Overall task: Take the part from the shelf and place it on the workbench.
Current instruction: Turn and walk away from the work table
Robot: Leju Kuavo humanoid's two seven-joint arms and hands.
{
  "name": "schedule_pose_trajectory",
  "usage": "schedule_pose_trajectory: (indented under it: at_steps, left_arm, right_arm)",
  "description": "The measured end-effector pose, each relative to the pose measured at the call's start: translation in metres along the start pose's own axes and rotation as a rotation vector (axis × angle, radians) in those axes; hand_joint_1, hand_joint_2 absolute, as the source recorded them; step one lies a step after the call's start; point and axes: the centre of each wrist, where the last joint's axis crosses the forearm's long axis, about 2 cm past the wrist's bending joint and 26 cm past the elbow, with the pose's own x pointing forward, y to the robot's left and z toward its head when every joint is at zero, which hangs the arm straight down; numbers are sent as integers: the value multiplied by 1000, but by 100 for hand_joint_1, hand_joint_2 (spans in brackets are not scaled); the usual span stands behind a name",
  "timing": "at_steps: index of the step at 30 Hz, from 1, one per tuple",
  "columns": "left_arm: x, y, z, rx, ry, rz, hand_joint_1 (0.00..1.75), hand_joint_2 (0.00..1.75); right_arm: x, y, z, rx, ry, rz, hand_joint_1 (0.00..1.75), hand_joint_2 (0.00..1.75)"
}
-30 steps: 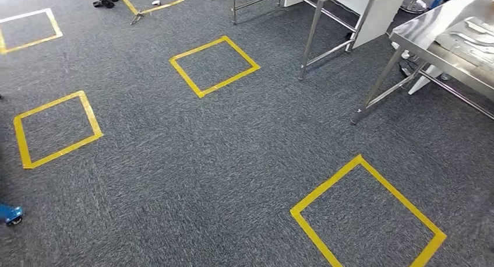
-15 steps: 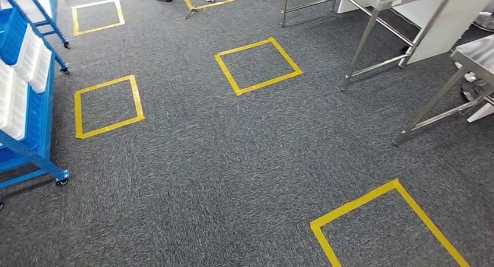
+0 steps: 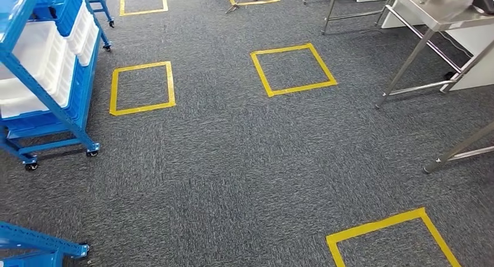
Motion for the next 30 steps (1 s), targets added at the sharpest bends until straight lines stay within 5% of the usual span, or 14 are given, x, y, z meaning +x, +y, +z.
schedule_pose_trajectory:
  at_steps: [13,30]
  left_arm:
    - [-11,-19,10,-159,71,-228,0,0]
    - [-13,-26,13,-211,73,-282,0,0]
  right_arm:
    - [-8,14,4,116,100,419,0,0]
    - [-14,21,7,154,109,489,0,0]
